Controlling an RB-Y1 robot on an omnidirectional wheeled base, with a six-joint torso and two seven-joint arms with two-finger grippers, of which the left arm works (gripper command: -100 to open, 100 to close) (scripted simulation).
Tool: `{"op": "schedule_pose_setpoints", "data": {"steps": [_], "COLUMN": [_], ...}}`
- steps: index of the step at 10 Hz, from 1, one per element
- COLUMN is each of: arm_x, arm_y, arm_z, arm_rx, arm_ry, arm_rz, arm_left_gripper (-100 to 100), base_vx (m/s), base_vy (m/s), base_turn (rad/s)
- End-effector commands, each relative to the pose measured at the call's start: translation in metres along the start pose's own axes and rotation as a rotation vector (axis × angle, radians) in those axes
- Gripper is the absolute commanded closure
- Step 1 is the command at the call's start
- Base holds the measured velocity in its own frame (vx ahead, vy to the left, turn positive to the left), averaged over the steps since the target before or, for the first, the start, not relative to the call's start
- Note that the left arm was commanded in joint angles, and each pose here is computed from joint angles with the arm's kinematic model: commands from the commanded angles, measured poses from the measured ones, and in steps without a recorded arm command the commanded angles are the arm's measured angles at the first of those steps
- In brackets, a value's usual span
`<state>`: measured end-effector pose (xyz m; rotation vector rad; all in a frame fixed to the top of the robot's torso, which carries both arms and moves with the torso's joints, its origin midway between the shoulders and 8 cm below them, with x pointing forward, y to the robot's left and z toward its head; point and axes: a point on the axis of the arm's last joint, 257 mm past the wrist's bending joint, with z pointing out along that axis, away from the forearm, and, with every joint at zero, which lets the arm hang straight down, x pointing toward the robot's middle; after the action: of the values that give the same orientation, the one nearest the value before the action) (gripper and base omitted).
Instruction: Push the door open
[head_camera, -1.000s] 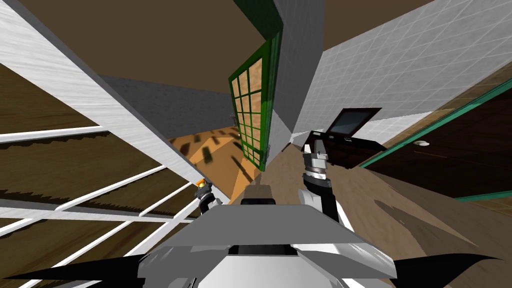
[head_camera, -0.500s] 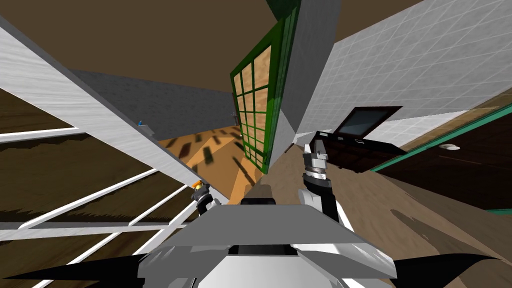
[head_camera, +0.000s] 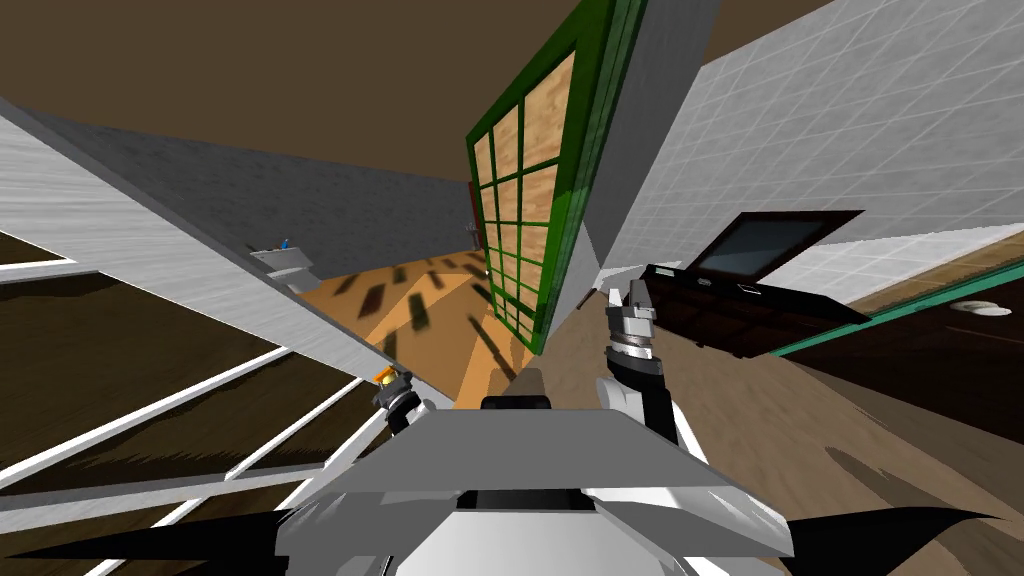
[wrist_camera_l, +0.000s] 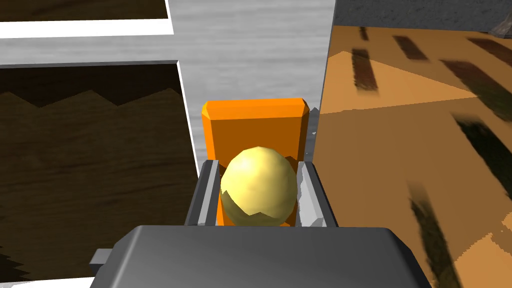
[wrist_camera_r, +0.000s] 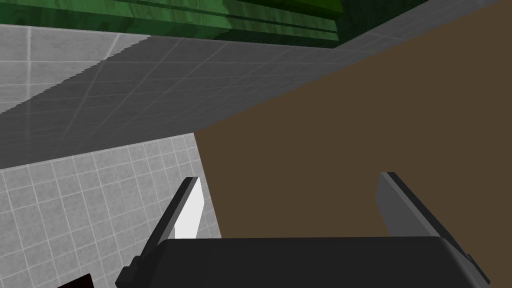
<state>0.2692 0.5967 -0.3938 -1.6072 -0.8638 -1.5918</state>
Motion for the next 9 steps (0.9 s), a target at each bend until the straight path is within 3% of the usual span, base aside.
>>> {"op": "schedule_pose_setpoints", "data": {"steps": [1, 9], "arm_x": [0.005, 0.002], "arm_y": [-0.011, -0.058], "arm_z": [0.0076, 0.0059], "arm_rx": [0.025, 0.151], "arm_ry": [0.018, 0.01], "arm_rz": [0.006, -0.01], "arm_left_gripper": [100, 100], "base_vx": [0.105, 0.151], "base_vy": [0.095, 0.114], "base_turn": [0.028, 0.052]}}
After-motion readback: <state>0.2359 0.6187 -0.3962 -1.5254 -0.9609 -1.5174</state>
